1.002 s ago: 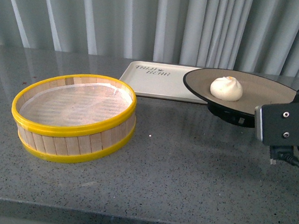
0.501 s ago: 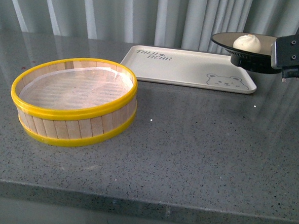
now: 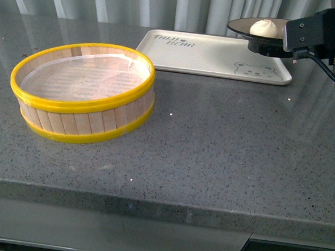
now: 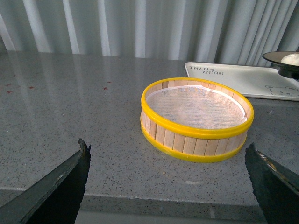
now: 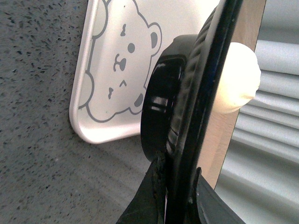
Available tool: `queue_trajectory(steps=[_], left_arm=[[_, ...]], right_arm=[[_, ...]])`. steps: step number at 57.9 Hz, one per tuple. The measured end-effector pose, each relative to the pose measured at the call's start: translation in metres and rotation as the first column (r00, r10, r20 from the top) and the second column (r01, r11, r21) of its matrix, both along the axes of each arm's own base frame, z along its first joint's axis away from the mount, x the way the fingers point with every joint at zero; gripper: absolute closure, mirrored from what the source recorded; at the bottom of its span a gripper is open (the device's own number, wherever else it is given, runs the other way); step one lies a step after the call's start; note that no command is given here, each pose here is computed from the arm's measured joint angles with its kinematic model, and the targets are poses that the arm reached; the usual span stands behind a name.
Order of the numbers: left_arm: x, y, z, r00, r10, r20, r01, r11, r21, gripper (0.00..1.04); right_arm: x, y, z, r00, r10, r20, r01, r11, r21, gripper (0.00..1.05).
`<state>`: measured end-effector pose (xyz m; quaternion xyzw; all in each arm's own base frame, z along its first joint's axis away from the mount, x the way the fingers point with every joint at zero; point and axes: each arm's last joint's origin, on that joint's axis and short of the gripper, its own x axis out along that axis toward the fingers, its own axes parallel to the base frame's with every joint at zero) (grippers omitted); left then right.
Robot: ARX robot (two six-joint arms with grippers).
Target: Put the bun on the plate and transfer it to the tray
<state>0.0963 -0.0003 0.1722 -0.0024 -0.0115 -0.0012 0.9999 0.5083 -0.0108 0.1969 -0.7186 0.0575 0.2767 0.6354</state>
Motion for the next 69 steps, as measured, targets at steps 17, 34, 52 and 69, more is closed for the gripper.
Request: queue_trajectory(steps=[17, 34, 52, 69], left_arm=[[0.0, 0.0, 0.0, 1.0, 0.0, 0.0, 0.0, 1.0, 0.0, 0.07], [0.0, 0.0, 0.0, 1.0, 0.0, 0.0, 0.0, 1.0, 0.0, 0.07], [0.0, 0.0, 0.0, 1.0, 0.0, 0.0, 0.0, 1.0, 0.0, 0.07], [0.0, 0.0, 0.0, 1.0, 0.0, 0.0, 0.0, 1.0, 0.0, 0.07]], right_arm=[[0.035, 0.025, -0.007, 0.999, 0.04, -0.001, -0.04, 0.999, -0.012, 1.02], [0.046, 0.057, -0.015, 0.997, 0.08, -0.003, -0.08, 0.997, -0.006, 1.02], [0.043, 0.069, -0.038, 0.996, 0.086, -0.034, -0.086, 0.996, -0.004, 1.02], [0.035, 0.069, -0.044, 0.997, 0.056, -0.052, -0.056, 0.998, -0.01, 0.94]])
